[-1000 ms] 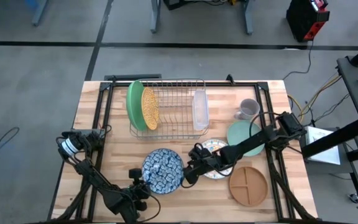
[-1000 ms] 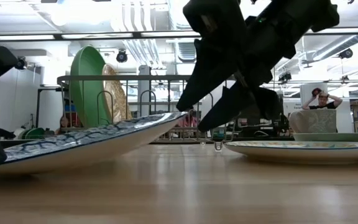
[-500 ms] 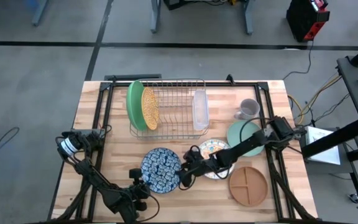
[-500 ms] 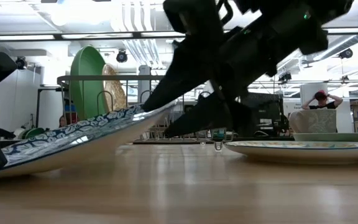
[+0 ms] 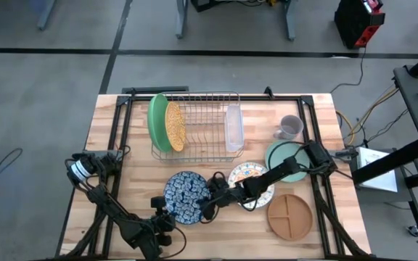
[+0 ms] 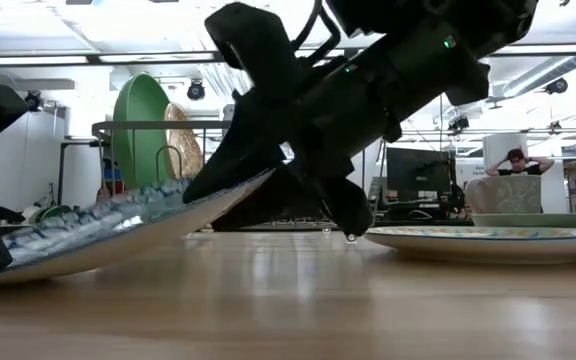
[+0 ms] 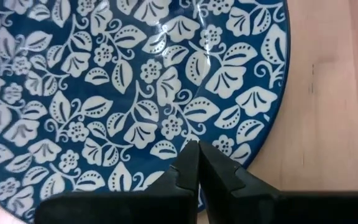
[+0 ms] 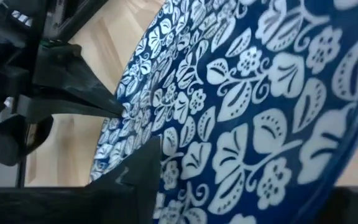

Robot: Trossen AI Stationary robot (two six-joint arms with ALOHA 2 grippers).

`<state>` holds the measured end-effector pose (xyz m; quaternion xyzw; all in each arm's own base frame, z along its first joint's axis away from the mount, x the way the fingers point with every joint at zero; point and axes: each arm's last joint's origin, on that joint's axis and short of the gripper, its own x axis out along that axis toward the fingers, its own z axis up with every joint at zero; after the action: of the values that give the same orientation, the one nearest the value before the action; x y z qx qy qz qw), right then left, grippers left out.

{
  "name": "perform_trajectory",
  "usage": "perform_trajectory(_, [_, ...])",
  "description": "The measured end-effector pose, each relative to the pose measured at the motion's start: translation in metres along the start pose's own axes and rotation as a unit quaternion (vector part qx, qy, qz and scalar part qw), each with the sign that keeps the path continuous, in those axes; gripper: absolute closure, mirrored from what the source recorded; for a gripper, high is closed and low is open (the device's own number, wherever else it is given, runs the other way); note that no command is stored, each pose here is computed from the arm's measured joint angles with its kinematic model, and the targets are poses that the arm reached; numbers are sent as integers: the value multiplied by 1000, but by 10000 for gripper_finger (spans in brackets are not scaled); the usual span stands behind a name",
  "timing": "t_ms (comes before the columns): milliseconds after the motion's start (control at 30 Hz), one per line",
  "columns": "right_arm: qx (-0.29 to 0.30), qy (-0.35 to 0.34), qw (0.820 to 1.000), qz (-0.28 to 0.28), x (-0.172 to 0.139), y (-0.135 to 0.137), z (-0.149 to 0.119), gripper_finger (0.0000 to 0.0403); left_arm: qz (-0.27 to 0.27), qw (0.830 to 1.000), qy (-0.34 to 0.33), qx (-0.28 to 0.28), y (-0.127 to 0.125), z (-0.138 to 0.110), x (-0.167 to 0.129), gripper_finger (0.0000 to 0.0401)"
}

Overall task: Sort dishes
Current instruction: Put the blue patterned plate in the dish rack

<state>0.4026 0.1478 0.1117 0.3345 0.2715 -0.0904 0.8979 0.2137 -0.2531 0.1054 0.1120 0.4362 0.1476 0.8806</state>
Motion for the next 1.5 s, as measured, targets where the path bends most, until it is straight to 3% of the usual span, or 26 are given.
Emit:
perform_trajectory(300, [6,-6,1000,11,-4,4,4,382,-10,1000,-6,-8,2,4,-7,401])
perform_trajectory(767, [-55,1,998,-2,-31,12,20,391,-14,1000,-15,13,5,34,-56,401])
perform_trajectory(1033, [-96,4,995,-4,-64,19,38,391,16,989,-136,55,-3,67,-109,401])
perform_trajectory(1267, [-116,-5,993,8,-85,16,43,391,29,982,-173,76,2,84,-149,401])
perform_trajectory(1400, [-167,-7,985,50,-98,19,43,391,44,974,-201,91,6,87,-169,401])
perform_trajectory(1500, [-207,-1,967,151,-105,23,39,391,63,964,-235,108,8,84,-184,401])
